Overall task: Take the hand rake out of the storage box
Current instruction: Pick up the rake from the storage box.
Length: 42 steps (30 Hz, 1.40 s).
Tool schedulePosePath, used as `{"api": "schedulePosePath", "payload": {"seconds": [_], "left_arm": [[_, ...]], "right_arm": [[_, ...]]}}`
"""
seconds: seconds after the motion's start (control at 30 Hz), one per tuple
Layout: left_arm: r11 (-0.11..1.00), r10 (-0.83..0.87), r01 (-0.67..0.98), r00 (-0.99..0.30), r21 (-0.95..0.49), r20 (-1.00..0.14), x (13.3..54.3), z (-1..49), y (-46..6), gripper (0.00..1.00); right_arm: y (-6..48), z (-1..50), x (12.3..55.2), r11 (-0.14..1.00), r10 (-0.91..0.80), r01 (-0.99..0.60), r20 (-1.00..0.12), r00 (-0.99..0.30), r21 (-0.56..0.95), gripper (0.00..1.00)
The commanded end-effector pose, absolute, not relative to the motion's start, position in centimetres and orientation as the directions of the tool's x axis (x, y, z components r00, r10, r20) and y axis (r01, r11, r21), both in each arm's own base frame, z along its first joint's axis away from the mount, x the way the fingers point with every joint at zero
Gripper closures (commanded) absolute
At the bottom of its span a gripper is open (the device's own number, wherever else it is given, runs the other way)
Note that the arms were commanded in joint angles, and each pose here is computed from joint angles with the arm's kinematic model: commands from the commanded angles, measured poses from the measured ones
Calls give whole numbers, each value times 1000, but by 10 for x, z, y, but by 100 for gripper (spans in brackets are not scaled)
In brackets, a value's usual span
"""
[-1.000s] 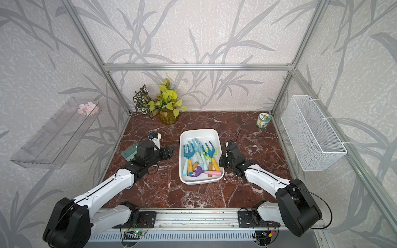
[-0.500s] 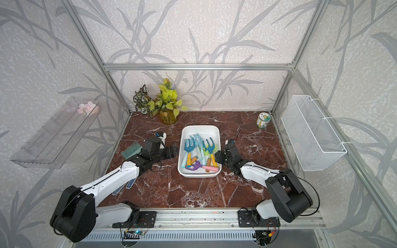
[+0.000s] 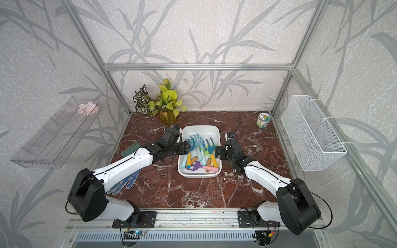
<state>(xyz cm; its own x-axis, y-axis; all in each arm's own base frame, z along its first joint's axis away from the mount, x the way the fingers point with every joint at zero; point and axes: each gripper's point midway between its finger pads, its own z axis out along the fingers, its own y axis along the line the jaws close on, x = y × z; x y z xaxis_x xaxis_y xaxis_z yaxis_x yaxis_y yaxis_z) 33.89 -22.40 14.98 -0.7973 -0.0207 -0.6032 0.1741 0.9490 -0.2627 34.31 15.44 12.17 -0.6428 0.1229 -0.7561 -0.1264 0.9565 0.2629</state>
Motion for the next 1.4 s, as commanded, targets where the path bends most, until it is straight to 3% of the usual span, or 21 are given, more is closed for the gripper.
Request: {"api": "schedulePosePath", "payload": {"seconds": [0.0, 0.2, 0.53, 1.0, 1.2, 1.37], "left_arm": [[968, 18, 153, -834, -200, -552, 337, 133, -223, 22], [977, 60, 150, -877, -154, -477, 339, 106, -235, 23], [980, 110, 167, -907, -107, -407, 337, 76, -250, 45], [984, 127, 164, -926, -75, -357, 334, 46, -257, 51], [985, 126, 160, -923, -65, -362, 336, 46, -256, 67], [986, 130, 160, -914, -47, -384, 336, 57, -252, 74]], "right_arm": [[132, 116, 342, 974, 126, -65, -761, -637, 215, 1], [133, 117, 339, 966, 135, -92, -773, -620, 243, 2], [129, 120, 335, 964, 146, -93, -785, -602, 250, 13], [128, 120, 334, 963, 149, -92, -783, -603, 254, 23], [128, 120, 334, 962, 153, -89, -783, -603, 257, 26], [127, 119, 334, 963, 153, -88, -783, -603, 256, 28]]}}
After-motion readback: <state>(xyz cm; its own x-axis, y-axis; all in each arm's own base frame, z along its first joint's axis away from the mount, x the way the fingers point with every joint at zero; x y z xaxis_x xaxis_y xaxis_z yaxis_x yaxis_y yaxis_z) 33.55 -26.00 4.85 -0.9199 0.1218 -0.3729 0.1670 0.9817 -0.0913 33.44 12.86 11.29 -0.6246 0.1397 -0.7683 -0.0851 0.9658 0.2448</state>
